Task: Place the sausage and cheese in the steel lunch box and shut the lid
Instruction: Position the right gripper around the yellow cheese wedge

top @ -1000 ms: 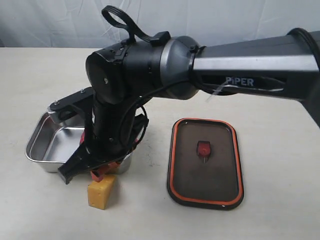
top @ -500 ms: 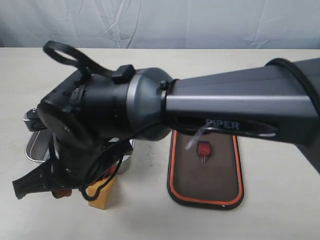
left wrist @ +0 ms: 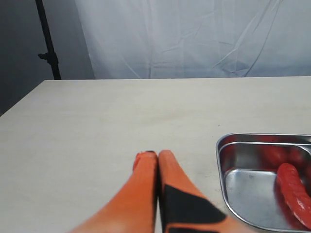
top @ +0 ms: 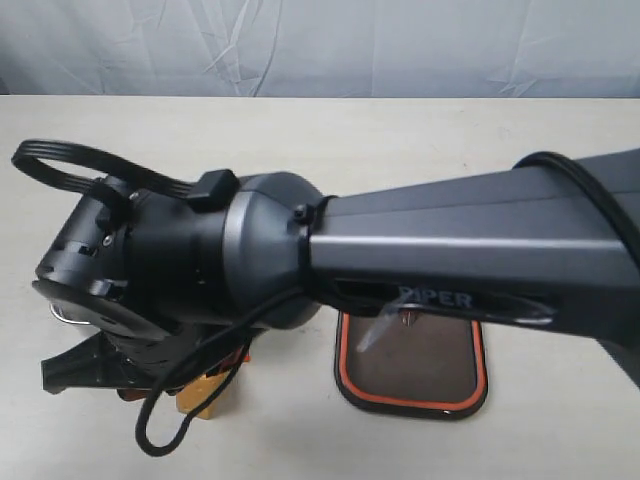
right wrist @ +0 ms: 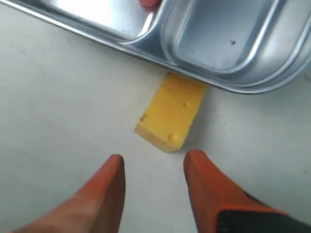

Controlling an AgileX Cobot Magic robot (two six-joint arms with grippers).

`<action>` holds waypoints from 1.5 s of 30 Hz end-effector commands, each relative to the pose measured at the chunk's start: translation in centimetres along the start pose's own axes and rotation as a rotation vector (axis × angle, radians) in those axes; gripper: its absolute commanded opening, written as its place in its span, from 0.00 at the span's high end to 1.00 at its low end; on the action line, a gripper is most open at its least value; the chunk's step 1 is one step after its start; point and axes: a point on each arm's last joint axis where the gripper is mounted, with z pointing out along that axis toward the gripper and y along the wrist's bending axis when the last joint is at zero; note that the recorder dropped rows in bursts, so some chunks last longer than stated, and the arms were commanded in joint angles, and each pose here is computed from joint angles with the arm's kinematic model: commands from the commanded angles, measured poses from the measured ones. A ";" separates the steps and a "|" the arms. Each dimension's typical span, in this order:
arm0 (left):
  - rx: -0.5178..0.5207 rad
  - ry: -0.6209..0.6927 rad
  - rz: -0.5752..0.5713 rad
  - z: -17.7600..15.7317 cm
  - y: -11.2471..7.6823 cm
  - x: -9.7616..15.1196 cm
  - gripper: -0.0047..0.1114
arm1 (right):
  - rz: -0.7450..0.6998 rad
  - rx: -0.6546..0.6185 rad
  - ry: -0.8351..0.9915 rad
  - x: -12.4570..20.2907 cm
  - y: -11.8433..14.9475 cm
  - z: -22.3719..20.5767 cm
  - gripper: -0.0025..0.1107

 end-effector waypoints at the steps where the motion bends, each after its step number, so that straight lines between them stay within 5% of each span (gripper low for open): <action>1: -0.042 0.003 -0.006 0.0 0.2 0.2 0.96 | 0.099 0.022 -0.026 0.3 -0.6 0.3 0.62; 45: -0.028 -0.001 -0.004 0.0 0.2 0.1 0.96 | 0.133 -0.008 -0.061 0.5 -0.7 1.2 0.62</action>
